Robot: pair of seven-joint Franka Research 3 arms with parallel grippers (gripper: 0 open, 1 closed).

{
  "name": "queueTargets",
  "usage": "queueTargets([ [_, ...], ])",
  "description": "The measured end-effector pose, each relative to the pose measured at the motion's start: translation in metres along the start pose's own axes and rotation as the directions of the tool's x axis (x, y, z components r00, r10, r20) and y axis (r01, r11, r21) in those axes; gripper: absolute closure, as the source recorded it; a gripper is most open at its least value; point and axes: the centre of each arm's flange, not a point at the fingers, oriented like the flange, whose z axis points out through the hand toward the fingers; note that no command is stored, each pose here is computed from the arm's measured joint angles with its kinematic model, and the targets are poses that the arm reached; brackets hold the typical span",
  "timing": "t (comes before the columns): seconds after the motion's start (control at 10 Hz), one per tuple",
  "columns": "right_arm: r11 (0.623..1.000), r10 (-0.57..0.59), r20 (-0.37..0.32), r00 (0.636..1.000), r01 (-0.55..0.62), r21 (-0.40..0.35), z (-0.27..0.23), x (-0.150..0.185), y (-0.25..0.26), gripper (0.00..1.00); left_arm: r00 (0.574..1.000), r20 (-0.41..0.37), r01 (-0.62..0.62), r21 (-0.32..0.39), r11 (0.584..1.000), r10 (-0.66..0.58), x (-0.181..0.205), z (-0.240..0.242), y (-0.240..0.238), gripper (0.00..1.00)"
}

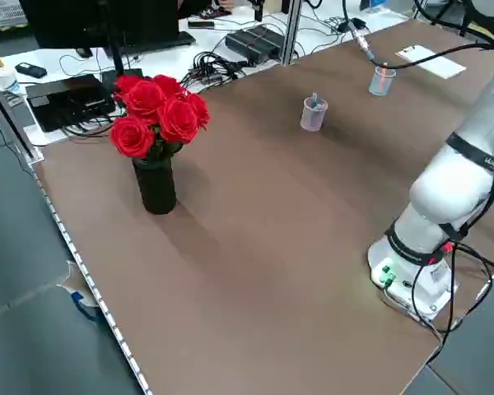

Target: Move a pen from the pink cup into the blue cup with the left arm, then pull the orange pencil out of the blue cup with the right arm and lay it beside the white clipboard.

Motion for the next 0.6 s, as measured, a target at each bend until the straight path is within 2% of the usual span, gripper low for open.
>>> queueTargets([
  [0.6, 1.000, 0.019, -0.002, 1.000, -0.019, 0.000, -0.0002, 0.0002, -0.0006, 0.00, 1.000, -0.001, -0.006, 0.000, 1.000, 0.006, 0.0003, 0.0001, 0.0014, 0.01],
])
